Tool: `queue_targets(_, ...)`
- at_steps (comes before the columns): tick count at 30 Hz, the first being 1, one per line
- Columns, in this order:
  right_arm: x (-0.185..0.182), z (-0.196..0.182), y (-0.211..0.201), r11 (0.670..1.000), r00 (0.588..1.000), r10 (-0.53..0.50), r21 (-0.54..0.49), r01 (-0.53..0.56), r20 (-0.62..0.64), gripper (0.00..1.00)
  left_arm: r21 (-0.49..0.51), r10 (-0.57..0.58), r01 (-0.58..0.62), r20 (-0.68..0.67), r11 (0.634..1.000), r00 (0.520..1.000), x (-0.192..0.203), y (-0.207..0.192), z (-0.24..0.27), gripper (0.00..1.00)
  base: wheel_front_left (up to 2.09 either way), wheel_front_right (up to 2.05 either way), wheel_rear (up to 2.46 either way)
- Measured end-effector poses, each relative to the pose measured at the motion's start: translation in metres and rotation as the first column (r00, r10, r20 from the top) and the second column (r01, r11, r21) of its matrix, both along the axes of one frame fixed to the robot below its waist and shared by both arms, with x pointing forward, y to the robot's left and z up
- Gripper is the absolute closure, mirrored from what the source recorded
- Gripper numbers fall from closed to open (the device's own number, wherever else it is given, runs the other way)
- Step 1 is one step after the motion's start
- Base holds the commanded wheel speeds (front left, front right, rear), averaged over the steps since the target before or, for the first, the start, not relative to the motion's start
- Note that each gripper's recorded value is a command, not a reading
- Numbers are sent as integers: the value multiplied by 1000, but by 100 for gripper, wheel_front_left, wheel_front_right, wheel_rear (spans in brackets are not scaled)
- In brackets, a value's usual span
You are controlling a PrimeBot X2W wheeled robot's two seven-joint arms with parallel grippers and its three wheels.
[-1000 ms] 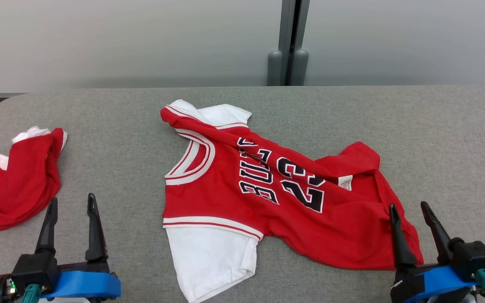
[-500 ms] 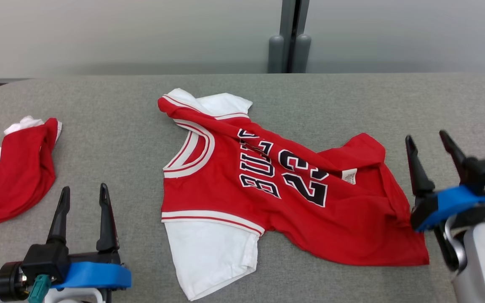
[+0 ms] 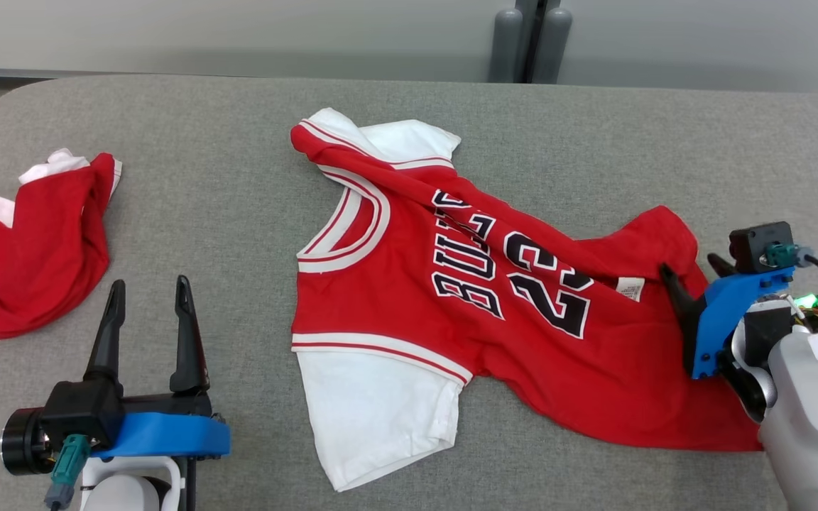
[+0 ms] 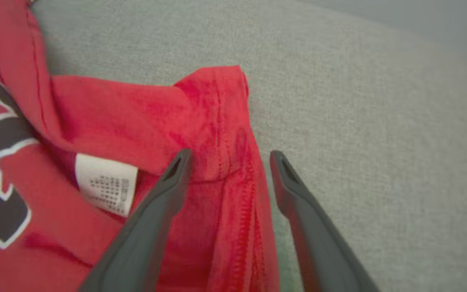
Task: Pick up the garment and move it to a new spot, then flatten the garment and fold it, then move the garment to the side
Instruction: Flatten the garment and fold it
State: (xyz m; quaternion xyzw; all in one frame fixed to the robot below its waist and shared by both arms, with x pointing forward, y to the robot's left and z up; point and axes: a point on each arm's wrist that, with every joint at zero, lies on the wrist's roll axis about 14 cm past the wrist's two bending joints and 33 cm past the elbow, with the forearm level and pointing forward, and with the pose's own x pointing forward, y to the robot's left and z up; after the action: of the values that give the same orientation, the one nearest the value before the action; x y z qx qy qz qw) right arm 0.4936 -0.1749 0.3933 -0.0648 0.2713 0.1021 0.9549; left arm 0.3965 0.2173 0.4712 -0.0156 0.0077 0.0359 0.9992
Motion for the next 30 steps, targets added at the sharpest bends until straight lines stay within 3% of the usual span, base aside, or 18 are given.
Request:
queue_targets(6, -15, -30, 2, 1000, 985, -7, 7, 9, -171, 0, 3, 10, -10, -8, 1000, 1000, 0, 4, -3, 0, 0, 0, 0)
queue_targets(7, -16, -32, 2, 1000, 982, -2, 4, 3, -190, 12, 3, 10, -10, -6, 1000, 1000, 1, 4, -2, 0, 0, 0, 0)
queue_targets(8, -15, -31, 3, 1000, 981, -1, 7, 2, -196, 73, 2, 9, -9, -3, 1000, 1000, 2, 4, -1, 0, 0, 0, 0)
queue_targets(9, -16, -31, 4, 1000, 980, 1, 16, 2, -197, 100, 2, 8, -8, 1, 1000, 1000, 3, 3, 0, 0, 0, 0, 0)
queue_targets(14, -8, -23, 5, 1000, 985, 17, 20, -14, -169, 100, 3, 4, -4, 1, 1000, 1000, 4, 2, 0, 0, 0, 0, 0)
queue_targets(21, 41, 26, -15, 1000, 1000, -25, 15, 25, 11, 100, 5, 5, -5, 4, 1000, 1000, 4, 4, 1, 0, 0, 0, 0)
queue_targets(26, 57, 39, -24, 999, 995, -41, -9, 42, 87, 100, 7, 13, -13, 3, 1000, 1000, 4, 8, 1, 0, 0, 0, 0)
queue_targets(27, 58, 39, -22, 999, 995, -32, -16, 34, 100, 85, 7, 14, -14, 2, 1000, 1000, 3, 8, 1, 0, 0, 0, 0)
queue_targets(28, 58, 39, -17, 1000, 994, -29, -1, 29, 107, 2, 7, 15, -15, 1, 1000, 1000, 3, 8, 1, 0, 0, 0, 0)
queue_targets(30, 55, 36, -8, 1000, 993, -23, 21, 21, 118, 0, 5, 15, -15, 2, 1000, 1000, 3, 8, 1, 0, 0, 0, 0)
